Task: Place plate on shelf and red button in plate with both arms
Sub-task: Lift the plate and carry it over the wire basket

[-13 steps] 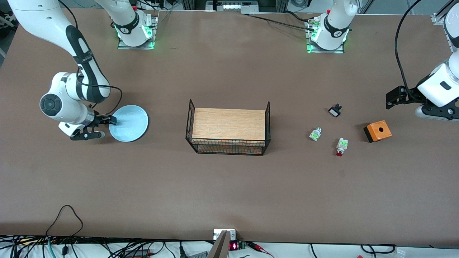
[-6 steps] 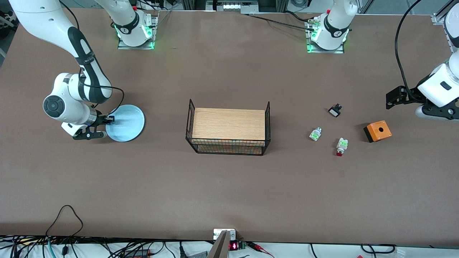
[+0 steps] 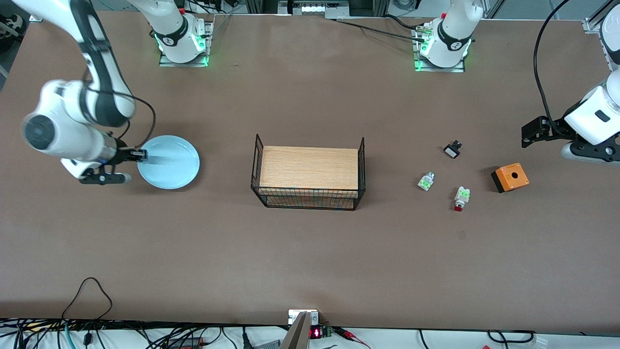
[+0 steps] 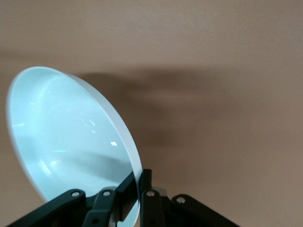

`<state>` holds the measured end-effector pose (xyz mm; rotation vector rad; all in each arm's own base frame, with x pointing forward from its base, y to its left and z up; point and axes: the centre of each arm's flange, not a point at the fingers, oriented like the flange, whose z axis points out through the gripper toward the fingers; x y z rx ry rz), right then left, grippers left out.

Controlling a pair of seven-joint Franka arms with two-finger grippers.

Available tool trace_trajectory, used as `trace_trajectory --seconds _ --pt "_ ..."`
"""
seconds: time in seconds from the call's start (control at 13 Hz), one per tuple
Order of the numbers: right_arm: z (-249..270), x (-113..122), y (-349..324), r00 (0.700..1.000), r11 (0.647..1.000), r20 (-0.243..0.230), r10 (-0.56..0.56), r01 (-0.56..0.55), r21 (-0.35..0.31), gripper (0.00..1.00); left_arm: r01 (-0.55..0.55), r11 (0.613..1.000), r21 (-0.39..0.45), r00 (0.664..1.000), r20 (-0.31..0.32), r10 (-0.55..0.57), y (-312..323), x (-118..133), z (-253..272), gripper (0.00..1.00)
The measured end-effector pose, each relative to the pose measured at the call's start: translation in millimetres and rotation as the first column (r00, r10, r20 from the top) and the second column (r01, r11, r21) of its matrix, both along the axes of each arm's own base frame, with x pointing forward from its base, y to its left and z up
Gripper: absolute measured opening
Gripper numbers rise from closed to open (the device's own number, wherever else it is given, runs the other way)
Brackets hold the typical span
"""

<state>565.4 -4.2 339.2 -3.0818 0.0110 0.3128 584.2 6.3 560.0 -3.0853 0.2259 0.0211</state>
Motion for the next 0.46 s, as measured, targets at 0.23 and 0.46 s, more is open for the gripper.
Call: trace_trajectory --seconds 0.23,0.46 --pt "80 4 28 0.998 0.998 -0.012 -0.056 0.057 0.039 0.07 0.001 1.0 0.0 1.0 0.0 -0.001 -1 0 0 1.0" --pt "124 7 86 0.98 0.975 -0.043 -0.196 0.199 0.099 0.07 0.002 1.0 0.0 1.0 -0.001 -0.002 -1 0 0 1.0"
